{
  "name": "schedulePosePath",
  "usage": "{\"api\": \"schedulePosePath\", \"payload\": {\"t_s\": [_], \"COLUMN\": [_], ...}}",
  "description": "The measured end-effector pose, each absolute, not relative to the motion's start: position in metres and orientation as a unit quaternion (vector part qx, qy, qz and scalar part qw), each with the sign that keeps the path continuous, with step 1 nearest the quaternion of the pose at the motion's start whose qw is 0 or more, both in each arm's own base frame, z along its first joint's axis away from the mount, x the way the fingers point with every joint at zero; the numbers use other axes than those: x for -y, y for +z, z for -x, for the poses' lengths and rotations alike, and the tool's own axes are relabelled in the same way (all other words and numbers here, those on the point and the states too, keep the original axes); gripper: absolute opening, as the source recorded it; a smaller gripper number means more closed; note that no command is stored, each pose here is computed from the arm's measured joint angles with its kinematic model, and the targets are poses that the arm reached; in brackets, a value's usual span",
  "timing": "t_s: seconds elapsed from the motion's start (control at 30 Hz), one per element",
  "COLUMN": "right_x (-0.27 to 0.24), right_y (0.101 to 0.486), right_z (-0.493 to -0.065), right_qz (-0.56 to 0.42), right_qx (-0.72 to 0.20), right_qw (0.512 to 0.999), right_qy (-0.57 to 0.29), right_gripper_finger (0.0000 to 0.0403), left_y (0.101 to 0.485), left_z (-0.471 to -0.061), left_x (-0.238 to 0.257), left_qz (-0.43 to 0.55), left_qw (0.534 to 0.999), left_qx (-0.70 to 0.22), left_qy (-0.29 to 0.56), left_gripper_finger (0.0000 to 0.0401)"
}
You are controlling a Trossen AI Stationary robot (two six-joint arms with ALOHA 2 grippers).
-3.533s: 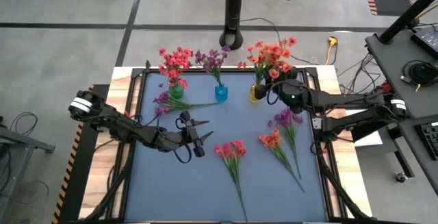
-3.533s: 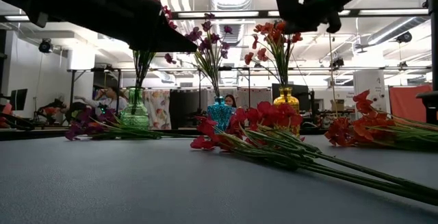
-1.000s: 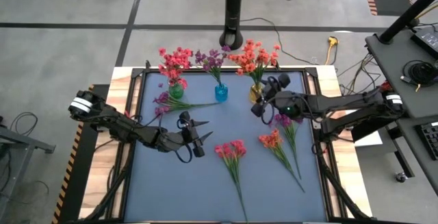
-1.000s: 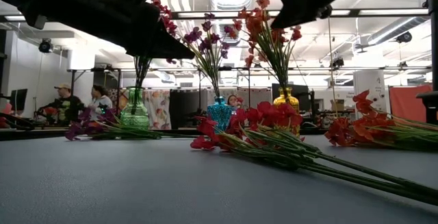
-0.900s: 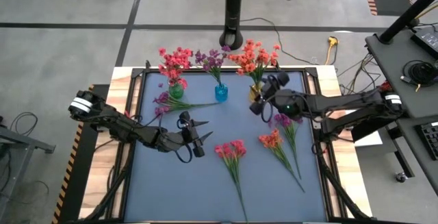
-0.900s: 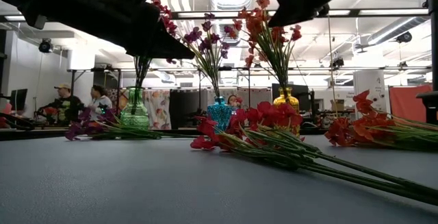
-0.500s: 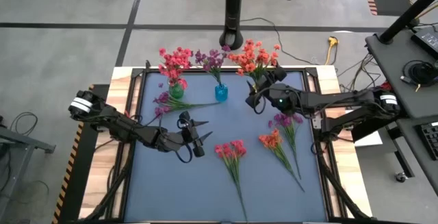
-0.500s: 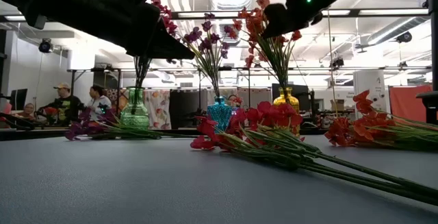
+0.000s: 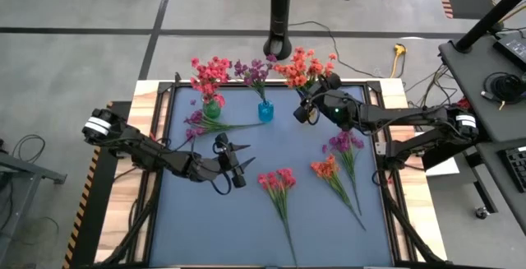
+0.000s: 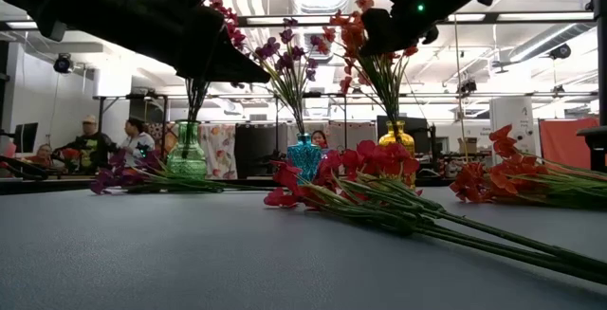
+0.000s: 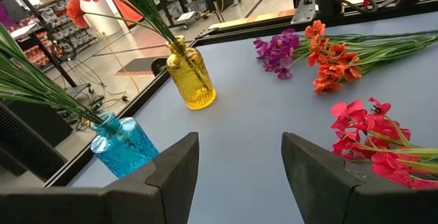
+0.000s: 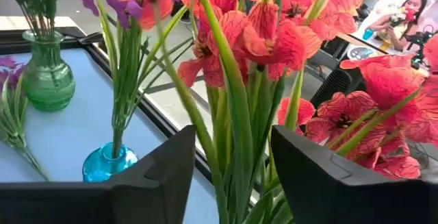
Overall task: Sort flowers into vase by color
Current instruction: Put the top orange flower into the yellow vase
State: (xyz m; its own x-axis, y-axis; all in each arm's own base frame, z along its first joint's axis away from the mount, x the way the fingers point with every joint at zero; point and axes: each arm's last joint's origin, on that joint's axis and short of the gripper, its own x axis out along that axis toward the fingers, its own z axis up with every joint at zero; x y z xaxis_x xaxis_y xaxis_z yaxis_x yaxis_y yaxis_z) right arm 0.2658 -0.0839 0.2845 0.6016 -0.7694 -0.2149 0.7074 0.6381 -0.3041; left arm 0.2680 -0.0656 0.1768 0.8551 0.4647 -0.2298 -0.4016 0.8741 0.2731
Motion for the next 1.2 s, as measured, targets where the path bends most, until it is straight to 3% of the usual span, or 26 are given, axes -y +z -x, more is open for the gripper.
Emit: {"api": "schedulePosePath", "payload": {"t_s": [0.37,0.63,1.2], "right_x": [0.0844,0.0843,0.0824], "right_y": [0.2845,0.284,0.2766], "right_z": [-0.2656,-0.2652,-0.2577], "right_qz": [0.097,0.095,0.057], "right_qx": [-0.166,-0.169,-0.204], "right_qw": [0.889,0.889,0.883], "right_qy": [-0.415,-0.415,-0.419], "right_gripper_finger": [0.0069,0.0015,0.0009], "left_y": [0.1769,0.1769,0.1762], "left_z": [-0.2681,-0.2681,-0.2679], "left_x": [0.0651,0.065,0.065], "left_qz": [-0.108,-0.108,-0.108], "left_qw": [0.957,0.957,0.956], "left_qx": [-0.146,-0.146,-0.149], "left_qy": [0.227,0.228,0.228], "left_gripper_finger": [0.0192,0.0192,0.0192]}}
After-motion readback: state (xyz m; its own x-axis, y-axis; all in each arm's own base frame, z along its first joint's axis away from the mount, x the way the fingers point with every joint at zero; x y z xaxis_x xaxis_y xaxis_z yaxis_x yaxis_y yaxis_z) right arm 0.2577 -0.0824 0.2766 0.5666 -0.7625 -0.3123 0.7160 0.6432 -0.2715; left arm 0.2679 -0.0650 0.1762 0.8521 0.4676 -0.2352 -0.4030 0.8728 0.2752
